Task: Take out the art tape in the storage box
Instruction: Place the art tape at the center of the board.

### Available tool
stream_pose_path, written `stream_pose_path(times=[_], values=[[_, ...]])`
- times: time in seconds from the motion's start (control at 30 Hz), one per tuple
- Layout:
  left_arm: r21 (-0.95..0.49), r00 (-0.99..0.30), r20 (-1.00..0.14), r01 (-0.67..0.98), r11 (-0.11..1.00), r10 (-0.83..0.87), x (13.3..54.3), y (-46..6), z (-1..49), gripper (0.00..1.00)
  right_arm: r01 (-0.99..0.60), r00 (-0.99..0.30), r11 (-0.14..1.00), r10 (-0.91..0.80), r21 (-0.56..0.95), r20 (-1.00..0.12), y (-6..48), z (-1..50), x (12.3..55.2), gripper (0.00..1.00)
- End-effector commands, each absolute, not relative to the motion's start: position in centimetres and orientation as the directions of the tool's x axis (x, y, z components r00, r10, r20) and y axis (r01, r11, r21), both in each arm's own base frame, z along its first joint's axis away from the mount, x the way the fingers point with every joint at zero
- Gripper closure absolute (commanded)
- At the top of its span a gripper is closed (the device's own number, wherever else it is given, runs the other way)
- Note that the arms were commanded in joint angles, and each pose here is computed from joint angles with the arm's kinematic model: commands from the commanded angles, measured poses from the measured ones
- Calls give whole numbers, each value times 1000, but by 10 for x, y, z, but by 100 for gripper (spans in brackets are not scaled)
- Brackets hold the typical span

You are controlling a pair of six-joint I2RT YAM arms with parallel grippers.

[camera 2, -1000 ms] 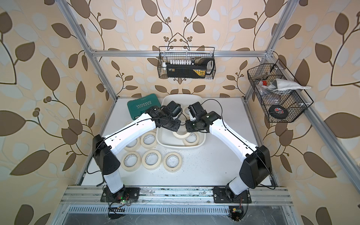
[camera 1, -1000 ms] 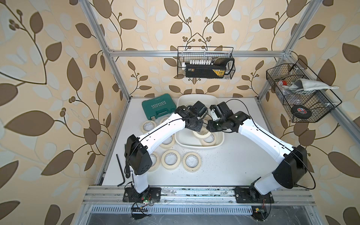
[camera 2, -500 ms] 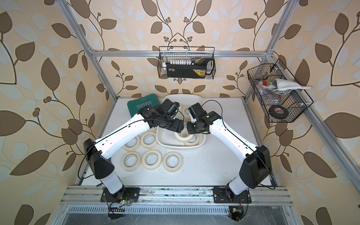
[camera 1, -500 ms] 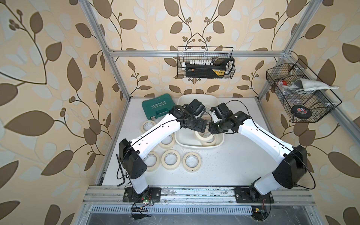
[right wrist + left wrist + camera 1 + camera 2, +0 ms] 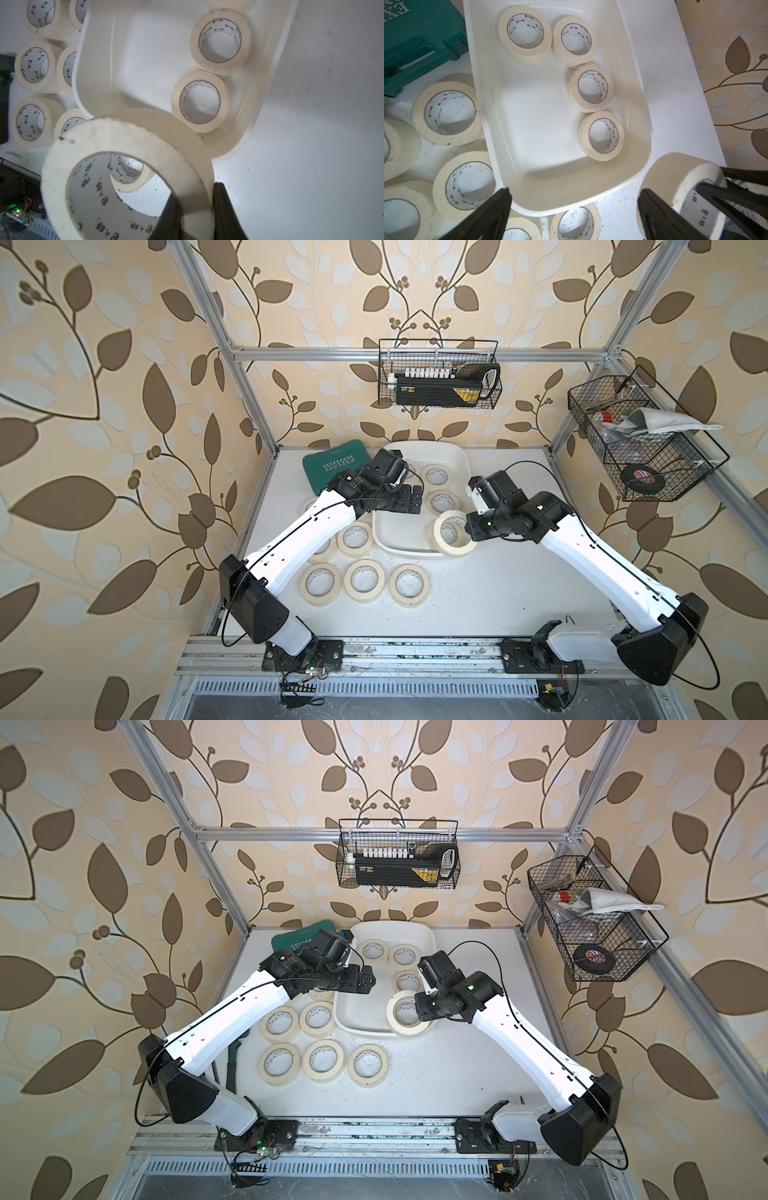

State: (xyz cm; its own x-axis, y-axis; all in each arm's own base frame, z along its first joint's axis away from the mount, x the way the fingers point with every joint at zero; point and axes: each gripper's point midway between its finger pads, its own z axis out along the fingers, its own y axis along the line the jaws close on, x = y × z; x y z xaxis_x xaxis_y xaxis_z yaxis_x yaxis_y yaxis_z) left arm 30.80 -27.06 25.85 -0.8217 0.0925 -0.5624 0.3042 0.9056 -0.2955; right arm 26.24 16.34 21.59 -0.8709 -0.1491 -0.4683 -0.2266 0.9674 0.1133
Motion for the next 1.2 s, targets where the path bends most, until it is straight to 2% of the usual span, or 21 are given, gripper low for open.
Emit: stream_pose_path(times=[0.0,0.2,0.37,0.73,1.17], values=[[-325,-826,-559,297,898,70,312,-274,258,1,-194,-904,978,-149,74,-400,153,199,236,100],[-327,-844,-531,281,902,70,315,-274,248,1,-196,-926,971,-138,135,-351,167,164,192,100],[-323,-851,-521,274,906,72,316,-273,242,1,-170,-949,979,-130,115,-288,165,129,170,100],[-313,-867,-491,266,912,84,313,-271,235,1,-137,-935,988,-106,72,-339,169,87,191,100],[-315,-877,-471,265,912,92,312,-273,229,1,-98,-945,993,-114,-68,-305,158,49,201,100]])
